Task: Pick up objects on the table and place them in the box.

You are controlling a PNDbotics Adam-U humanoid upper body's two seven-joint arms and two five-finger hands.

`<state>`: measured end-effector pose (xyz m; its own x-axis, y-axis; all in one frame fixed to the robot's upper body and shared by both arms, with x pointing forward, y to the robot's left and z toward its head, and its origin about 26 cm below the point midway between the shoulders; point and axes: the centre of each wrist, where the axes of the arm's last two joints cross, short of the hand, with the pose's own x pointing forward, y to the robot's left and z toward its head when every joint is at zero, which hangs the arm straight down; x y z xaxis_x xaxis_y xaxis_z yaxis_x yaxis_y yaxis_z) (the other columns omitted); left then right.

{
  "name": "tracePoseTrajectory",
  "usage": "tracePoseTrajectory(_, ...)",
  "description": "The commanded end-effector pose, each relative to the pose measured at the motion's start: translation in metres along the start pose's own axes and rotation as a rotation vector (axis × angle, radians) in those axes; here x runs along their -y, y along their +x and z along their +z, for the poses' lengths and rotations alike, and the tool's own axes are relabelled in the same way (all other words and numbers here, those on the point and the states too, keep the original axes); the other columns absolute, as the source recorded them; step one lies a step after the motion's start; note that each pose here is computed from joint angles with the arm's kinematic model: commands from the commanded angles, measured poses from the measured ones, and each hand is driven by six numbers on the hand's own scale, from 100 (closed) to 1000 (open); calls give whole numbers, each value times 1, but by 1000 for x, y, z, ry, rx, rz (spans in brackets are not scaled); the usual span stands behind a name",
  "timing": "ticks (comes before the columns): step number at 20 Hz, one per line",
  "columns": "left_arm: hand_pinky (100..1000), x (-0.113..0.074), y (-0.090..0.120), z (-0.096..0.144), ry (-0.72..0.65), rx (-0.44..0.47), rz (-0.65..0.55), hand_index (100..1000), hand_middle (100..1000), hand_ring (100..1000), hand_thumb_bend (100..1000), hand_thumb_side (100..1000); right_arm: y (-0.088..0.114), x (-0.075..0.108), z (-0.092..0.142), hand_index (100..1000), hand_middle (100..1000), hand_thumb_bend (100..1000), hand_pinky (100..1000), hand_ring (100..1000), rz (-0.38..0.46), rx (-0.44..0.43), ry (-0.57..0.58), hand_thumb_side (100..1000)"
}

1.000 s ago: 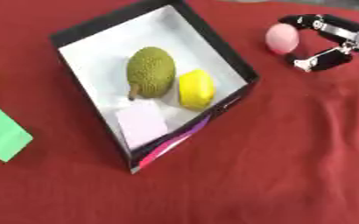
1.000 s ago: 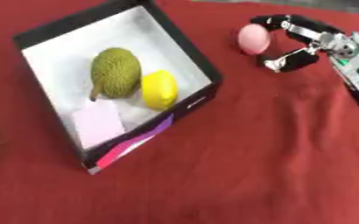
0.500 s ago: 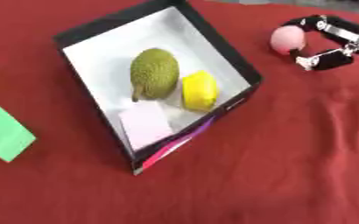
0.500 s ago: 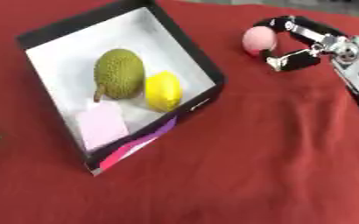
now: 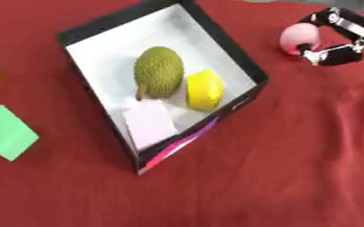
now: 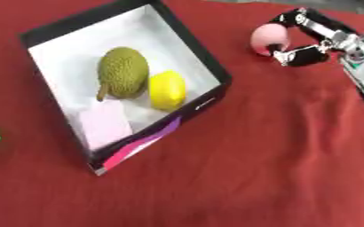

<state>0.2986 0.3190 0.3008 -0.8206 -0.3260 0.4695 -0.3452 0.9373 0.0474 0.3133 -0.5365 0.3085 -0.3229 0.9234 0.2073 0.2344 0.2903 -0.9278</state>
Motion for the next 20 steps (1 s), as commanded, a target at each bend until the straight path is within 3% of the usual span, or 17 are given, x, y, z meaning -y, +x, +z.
tracePoseTrajectory(1,723,-7,9,-7,-11,40,-31,745,700,890,100,601,7,18,-1,736,502,101,840,763,39,19,-32,100)
tracePoseTrajectory(8,724,-9,6,-3,-16,21,-44,745,700,888,100,601,20,26,-8,724,490,110,831,747,20,69,-61,100)
tracePoseTrajectory(15,726,-8,3,2,-36,2,-54,746,700,887,100,598,56,38,-33,719,488,172,828,741,10,184,-63,100)
tracePoseTrajectory(20,729,-2,7,-4,-31,45,-32,749,701,877,100,569,90,35,-58,718,492,228,826,743,9,300,-34,100)
